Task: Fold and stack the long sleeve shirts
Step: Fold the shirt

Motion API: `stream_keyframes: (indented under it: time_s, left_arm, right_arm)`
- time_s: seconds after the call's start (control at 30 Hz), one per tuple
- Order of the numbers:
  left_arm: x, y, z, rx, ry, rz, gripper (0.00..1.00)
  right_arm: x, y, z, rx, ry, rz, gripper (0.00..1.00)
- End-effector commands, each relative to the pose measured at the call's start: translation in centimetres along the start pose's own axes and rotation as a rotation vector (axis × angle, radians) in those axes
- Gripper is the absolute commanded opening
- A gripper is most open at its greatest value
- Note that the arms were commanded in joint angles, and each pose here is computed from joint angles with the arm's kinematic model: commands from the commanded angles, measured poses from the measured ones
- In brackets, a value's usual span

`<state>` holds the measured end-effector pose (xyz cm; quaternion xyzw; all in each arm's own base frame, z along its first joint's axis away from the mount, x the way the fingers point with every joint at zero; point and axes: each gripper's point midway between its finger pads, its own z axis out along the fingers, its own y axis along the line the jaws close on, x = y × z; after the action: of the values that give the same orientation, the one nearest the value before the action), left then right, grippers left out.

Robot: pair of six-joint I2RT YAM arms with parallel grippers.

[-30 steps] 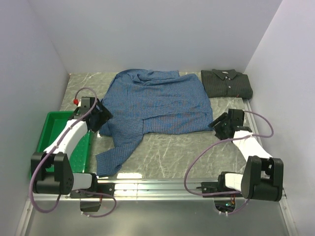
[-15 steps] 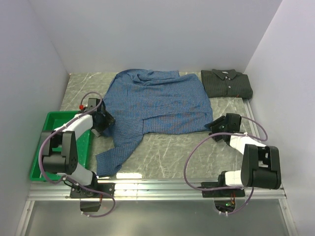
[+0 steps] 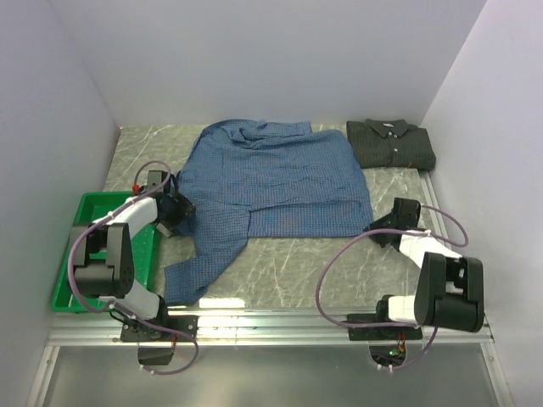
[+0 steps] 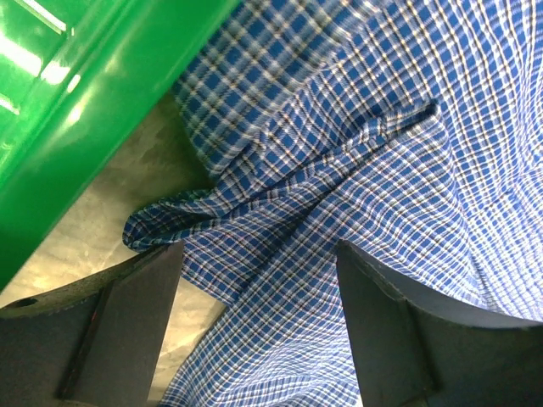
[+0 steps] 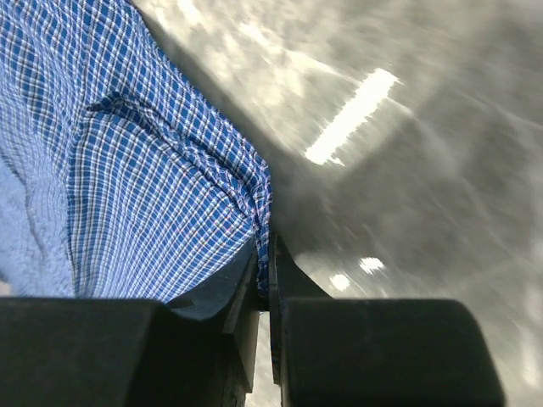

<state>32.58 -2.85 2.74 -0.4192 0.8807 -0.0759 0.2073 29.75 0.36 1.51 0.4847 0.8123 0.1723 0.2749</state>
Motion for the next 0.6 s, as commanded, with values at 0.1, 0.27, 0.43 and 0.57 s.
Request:
stream_keyframes:
  time_s: [0.1,0.27,0.43,0.57]
  left_arm:
    - [2.8,4.2,-0.8,-0.089,0.051,-0.025,0.81]
    - [5.1,6.1,-1.8,-0.082,0.081,-0.055,0.81]
    - [4.9,6.4,-4.3,-0.049,0.038,-0.061,0.82]
    - [2.6,4.2,-7.4,0.044,-0.045,-0.033,0.87]
  right_arm:
    - [-4.1,-1.0,-2.9,0.129,-0.158,-0.083,0.13]
    - [-3.4,-2.8,-3.5,0.209,-0.134,-0.086,0.20]
    - [-3.5,-3.4,-5.0,0.213,-0.173,-0.110,0.46]
    - [-4.9,0.1,-7.3,0.081,-0.232,-0.203,0.54]
